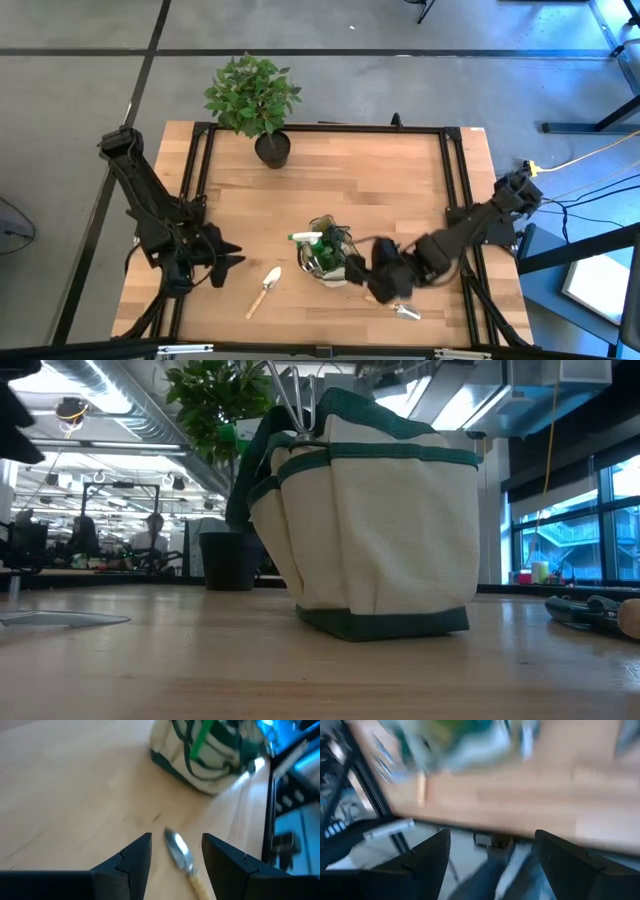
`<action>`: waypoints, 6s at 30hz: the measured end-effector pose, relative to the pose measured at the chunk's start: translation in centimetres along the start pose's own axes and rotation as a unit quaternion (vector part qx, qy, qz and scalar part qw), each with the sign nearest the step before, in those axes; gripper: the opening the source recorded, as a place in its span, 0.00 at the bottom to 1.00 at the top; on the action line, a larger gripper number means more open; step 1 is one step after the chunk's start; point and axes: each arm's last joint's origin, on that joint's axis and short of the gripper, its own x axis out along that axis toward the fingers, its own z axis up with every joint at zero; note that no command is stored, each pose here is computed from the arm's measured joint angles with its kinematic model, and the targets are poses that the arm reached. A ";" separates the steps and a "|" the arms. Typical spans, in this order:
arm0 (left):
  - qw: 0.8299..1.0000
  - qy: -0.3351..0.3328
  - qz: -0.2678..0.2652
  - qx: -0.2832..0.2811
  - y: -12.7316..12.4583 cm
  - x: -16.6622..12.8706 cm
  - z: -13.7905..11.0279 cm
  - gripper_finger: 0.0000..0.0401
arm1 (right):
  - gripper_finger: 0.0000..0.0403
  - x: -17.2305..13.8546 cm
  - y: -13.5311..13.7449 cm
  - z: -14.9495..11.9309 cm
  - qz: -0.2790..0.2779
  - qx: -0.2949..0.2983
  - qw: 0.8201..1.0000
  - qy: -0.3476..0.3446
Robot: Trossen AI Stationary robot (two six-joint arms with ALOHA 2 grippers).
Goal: Pick & Place Garden tools in Gardening bag
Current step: Put the right brown trowel into the brown gardening bag
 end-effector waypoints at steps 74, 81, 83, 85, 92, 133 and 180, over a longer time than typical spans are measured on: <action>0.995 -0.026 -0.013 -0.093 0.4 -0.8 1.5 0.37 | 0.64 4.1 -4.3 -1.2 -0.191 -0.701 0.678 0.111; 0.992 -0.068 -0.020 -0.109 -0.3 0.1 2.5 0.36 | 0.64 5.9 -7.9 -2.1 -0.176 -0.727 0.655 0.107; 0.991 -0.076 -0.021 -0.110 -0.5 0.3 2.8 0.36 | 0.64 6.5 -9.1 -2.0 -0.180 -0.721 0.661 0.105; 0.990 -0.081 -0.022 -0.109 -0.7 0.5 3.0 0.36 | 0.64 6.8 -10.2 -1.8 -0.195 -0.712 0.668 0.100; 0.989 -0.095 -0.011 -0.110 -0.7 1.0 3.6 0.36 | 0.64 7.4 -11.2 -1.9 -0.176 -0.704 0.684 0.078; 0.983 -0.108 -0.019 -0.145 -1.1 1.5 4.2 0.36 | 0.13 10.7 -13.1 0.2 -0.200 -0.629 0.742 0.122; 0.973 -0.112 -0.196 -0.037 -10.3 1.4 5.6 0.36 | 0.13 -10.1 15.6 2.5 0.216 -0.562 0.798 -0.017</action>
